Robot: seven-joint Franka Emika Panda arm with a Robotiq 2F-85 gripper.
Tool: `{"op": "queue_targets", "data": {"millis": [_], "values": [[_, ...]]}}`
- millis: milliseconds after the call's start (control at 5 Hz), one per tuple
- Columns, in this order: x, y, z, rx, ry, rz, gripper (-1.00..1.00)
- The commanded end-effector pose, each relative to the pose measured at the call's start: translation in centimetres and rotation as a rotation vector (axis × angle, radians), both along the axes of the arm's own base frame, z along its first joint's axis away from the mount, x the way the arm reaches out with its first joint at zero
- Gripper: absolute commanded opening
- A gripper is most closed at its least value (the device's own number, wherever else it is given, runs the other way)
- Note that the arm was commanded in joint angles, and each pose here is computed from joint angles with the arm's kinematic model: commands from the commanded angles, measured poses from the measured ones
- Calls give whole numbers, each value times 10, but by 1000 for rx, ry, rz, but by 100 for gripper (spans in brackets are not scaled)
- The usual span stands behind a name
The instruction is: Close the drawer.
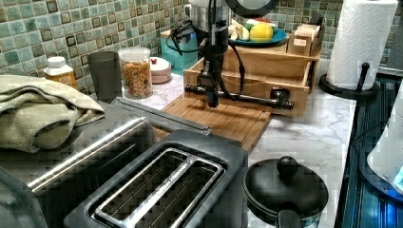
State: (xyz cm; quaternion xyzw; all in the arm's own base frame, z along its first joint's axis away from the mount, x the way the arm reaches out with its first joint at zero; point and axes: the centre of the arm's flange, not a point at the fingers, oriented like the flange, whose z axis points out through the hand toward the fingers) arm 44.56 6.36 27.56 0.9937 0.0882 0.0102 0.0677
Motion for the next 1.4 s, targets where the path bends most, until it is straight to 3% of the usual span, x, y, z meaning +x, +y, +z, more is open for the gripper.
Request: {"op": "queue_targets", "data": {"millis": [200,1000,1400], "values": [[-10,-38,-1,-58,-63,-3,-100],[-14,-124,-28,-30,-53,-101,-100],[-5,-194,-19,-97,-15,-283,-100]]}}
